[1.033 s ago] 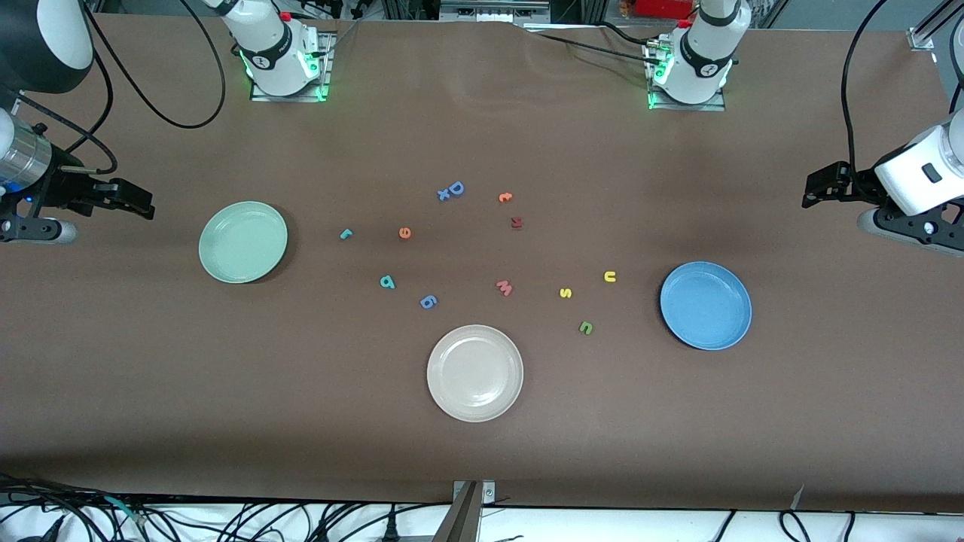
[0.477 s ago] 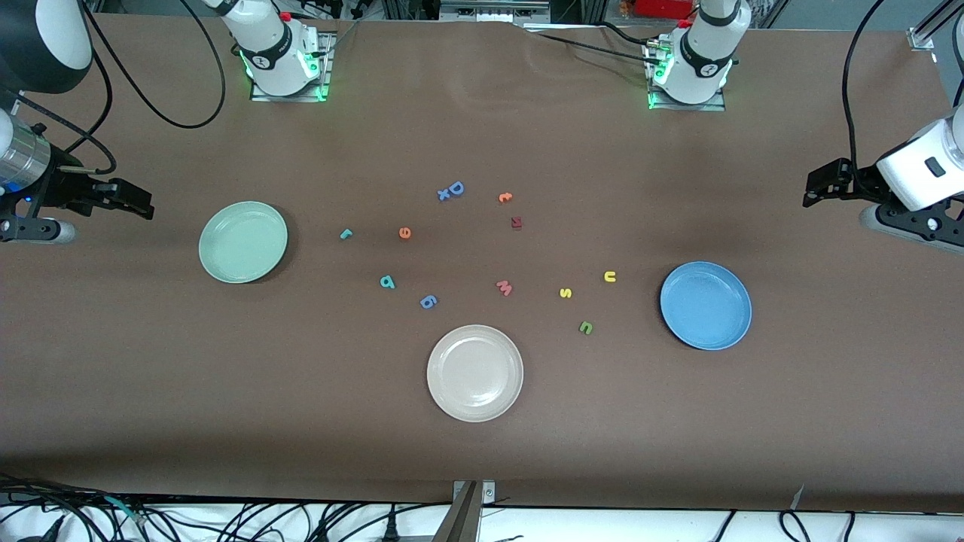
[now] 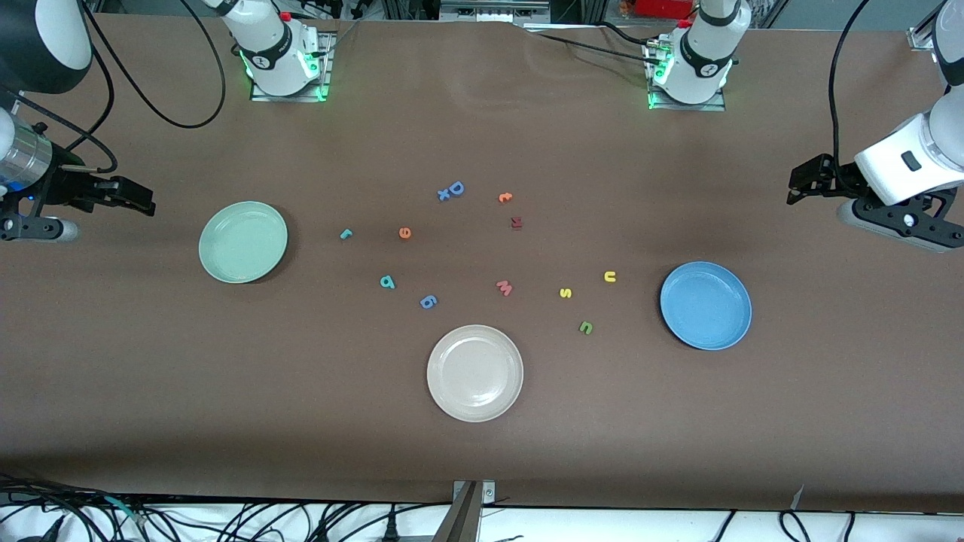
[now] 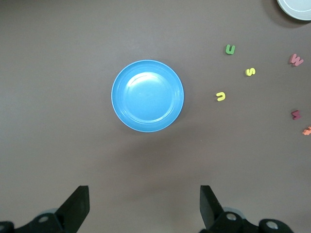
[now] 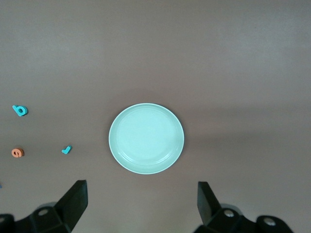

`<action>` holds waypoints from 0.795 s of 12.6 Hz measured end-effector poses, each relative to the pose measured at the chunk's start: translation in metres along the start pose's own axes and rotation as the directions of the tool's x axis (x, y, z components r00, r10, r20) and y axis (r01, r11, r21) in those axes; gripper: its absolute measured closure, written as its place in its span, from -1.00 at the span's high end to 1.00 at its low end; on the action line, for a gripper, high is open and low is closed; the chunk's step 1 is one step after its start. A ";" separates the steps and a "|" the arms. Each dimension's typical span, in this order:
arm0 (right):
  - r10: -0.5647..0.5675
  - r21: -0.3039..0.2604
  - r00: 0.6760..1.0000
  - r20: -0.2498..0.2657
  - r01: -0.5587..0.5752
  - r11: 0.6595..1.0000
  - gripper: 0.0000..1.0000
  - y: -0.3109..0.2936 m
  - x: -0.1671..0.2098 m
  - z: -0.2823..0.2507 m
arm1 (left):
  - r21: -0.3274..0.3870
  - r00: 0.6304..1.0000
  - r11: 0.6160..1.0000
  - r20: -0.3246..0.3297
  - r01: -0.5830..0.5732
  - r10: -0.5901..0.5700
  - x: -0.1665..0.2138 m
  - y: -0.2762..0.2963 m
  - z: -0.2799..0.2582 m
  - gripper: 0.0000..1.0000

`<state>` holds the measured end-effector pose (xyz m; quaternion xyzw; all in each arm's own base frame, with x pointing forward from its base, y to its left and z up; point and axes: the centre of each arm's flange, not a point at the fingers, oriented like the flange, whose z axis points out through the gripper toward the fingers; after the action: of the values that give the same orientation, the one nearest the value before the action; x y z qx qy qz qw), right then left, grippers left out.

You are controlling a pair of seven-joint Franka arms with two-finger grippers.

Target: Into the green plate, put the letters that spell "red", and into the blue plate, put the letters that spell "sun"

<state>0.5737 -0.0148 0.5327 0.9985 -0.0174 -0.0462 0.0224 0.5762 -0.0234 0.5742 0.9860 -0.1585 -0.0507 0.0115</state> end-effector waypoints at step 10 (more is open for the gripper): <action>0.000 0.000 1.000 0.001 0.000 1.000 1.00 0.000 0.000 0.000 | 0.014 0.999 1.000 -0.044 0.002 -0.001 -0.024 0.007 -0.006 1.00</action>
<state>0.5736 -0.0148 0.5326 0.9985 -0.0174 -0.0465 0.0224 0.5518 -0.0222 0.5824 0.9870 -0.1578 -0.0280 0.0081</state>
